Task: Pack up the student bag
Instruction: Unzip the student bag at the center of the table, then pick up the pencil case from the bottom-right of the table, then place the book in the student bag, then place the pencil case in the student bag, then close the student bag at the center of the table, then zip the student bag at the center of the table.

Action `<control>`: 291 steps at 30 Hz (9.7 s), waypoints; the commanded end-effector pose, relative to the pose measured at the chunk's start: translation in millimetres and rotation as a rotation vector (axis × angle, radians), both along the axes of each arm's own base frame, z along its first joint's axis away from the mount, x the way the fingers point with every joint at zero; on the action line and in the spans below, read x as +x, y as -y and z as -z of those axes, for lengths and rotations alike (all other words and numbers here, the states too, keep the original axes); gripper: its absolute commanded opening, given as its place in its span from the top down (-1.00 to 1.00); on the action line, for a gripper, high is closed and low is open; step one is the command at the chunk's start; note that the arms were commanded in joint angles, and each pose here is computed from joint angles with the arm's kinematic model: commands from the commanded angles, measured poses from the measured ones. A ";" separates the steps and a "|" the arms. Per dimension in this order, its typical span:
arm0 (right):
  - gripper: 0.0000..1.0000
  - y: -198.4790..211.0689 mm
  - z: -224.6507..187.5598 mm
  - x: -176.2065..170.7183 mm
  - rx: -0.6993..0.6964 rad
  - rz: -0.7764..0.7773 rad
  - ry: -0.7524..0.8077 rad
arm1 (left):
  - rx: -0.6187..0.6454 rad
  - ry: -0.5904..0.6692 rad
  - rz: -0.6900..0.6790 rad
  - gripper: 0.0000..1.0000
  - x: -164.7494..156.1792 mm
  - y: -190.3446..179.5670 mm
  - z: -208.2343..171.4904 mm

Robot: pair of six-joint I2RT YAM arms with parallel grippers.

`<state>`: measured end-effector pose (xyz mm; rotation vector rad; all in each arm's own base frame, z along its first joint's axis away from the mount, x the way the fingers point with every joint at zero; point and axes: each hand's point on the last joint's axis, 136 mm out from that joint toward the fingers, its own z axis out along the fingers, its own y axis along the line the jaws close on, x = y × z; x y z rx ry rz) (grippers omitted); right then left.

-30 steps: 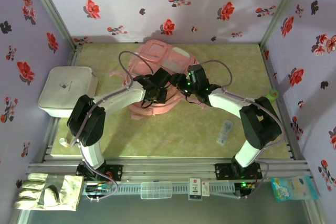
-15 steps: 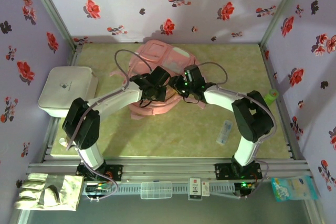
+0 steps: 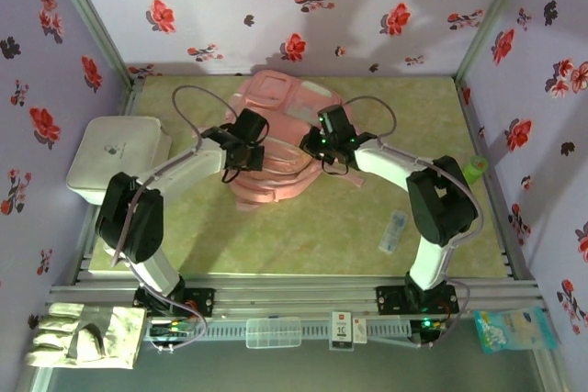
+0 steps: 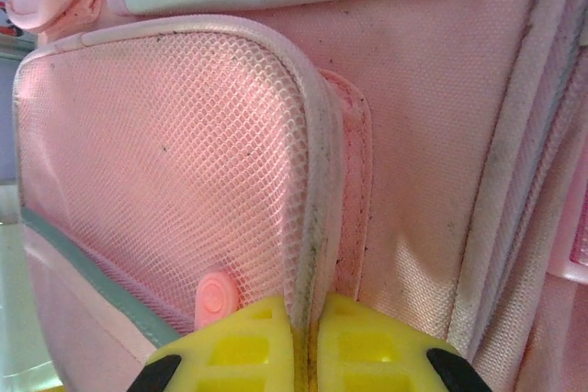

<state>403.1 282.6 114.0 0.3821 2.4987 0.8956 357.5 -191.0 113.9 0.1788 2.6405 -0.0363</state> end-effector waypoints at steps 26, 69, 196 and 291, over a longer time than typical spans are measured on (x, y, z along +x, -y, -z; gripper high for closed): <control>0.02 85.3 -29.5 -18.9 0.241 0.323 -0.067 | -0.357 0.009 0.381 1.00 -35.7 172.4 -31.5; -0.49 156.0 -29.0 -57.1 -0.320 0.198 -0.011 | -0.216 0.115 0.167 -0.17 21.4 13.5 -43.6; 0.21 97.0 -88.3 -29.5 0.285 0.302 0.087 | -0.093 0.411 0.664 1.00 66.5 160.9 -164.8; 0.19 -46.0 -21.1 -12.3 -0.451 0.276 0.155 | -0.592 0.140 -0.162 -0.83 28.2 -76.8 -62.8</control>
